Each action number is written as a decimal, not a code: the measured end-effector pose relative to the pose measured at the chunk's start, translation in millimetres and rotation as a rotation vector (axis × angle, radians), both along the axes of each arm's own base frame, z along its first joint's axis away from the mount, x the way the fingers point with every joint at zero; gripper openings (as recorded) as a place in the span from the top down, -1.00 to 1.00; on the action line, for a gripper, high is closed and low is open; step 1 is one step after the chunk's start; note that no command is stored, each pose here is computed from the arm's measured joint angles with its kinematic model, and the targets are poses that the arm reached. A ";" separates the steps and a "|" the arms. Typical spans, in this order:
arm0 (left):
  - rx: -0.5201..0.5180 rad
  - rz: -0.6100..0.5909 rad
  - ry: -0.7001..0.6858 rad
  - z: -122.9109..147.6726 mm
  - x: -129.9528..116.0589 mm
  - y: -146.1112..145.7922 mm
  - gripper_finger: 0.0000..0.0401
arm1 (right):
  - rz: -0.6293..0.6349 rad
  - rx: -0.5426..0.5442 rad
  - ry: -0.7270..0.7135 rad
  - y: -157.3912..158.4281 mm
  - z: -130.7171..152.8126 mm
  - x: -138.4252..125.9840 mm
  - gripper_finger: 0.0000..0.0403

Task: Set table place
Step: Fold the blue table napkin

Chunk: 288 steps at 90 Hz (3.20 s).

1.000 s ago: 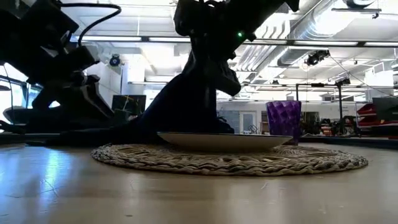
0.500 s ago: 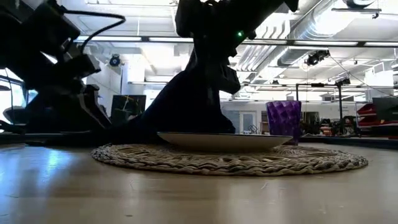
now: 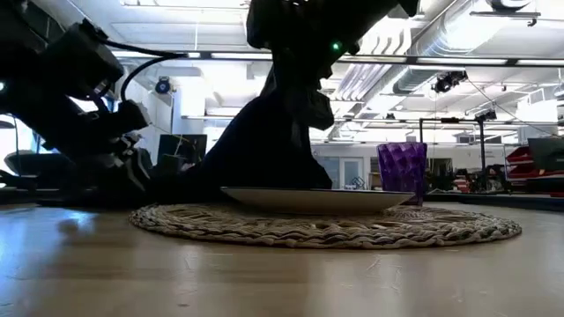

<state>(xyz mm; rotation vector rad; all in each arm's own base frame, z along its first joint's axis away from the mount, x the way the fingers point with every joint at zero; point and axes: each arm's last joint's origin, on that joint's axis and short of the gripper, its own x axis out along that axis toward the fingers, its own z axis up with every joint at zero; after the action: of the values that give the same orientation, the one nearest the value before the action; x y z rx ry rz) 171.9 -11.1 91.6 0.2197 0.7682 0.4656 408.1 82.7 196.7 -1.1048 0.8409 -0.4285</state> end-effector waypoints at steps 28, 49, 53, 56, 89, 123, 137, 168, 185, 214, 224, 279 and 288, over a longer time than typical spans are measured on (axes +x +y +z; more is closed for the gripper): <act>0.086 0.072 0.004 1.5 -3.1 3.0 0.96 | -0.046 -0.038 -0.020 1.3 1.4 -1.1 1.00; 0.200 0.115 0.032 24.9 -2.8 2.5 1.00 | -0.097 -0.022 -0.080 5.8 1.8 -3.4 1.00; 0.221 0.119 0.030 30.8 -3.2 1.8 1.00 | -0.101 -0.002 -0.096 7.4 1.4 -4.0 1.00; 0.239 0.127 0.025 35.6 -3.7 1.2 1.00 | -0.105 0.010 -0.106 8.2 1.0 -4.4 1.00; 0.588 0.252 -0.032 76.9 -13.0 -9.6 1.00 | -0.143 -0.070 -0.095 12.3 2.3 -7.4 1.00; 0.766 0.201 0.088 109.4 -3.4 -16.1 1.00 | -0.240 -0.175 -0.053 -15.7 5.4 -2.1 1.00; 0.770 0.229 0.110 115.8 -5.6 -7.2 1.00 | -0.290 -0.166 -0.043 -41.8 5.0 1.7 1.00; 0.660 0.230 0.110 131.8 3.0 54.5 1.00 | -0.359 -0.182 0.076 -125.0 6.7 6.5 1.00; 0.746 0.233 0.023 151.8 -0.6 95.1 1.00 | -0.347 -0.252 0.135 -176.1 20.8 5.6 1.00; 0.760 0.238 -0.024 158.6 -4.1 114.3 1.00 | -0.304 -0.284 0.082 -211.1 61.4 -10.9 1.00; 0.727 0.212 -0.025 153.3 1.4 110.2 1.00 | -0.281 -0.273 0.079 -203.8 60.4 -8.9 1.00; 0.616 0.108 0.031 127.8 17.8 110.7 1.00 | -0.302 -0.086 0.111 -209.6 40.1 -18.8 1.00; 0.682 0.124 -0.005 135.7 15.6 120.8 1.00 | -0.337 -0.170 0.100 -226.7 50.1 -21.1 1.00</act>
<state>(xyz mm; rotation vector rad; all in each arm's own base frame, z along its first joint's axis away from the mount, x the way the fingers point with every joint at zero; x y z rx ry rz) 187.4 109.7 227.3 0.8082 0.5970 0.8380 387.0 -143.9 246.8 -1.1506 1.1007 -0.7406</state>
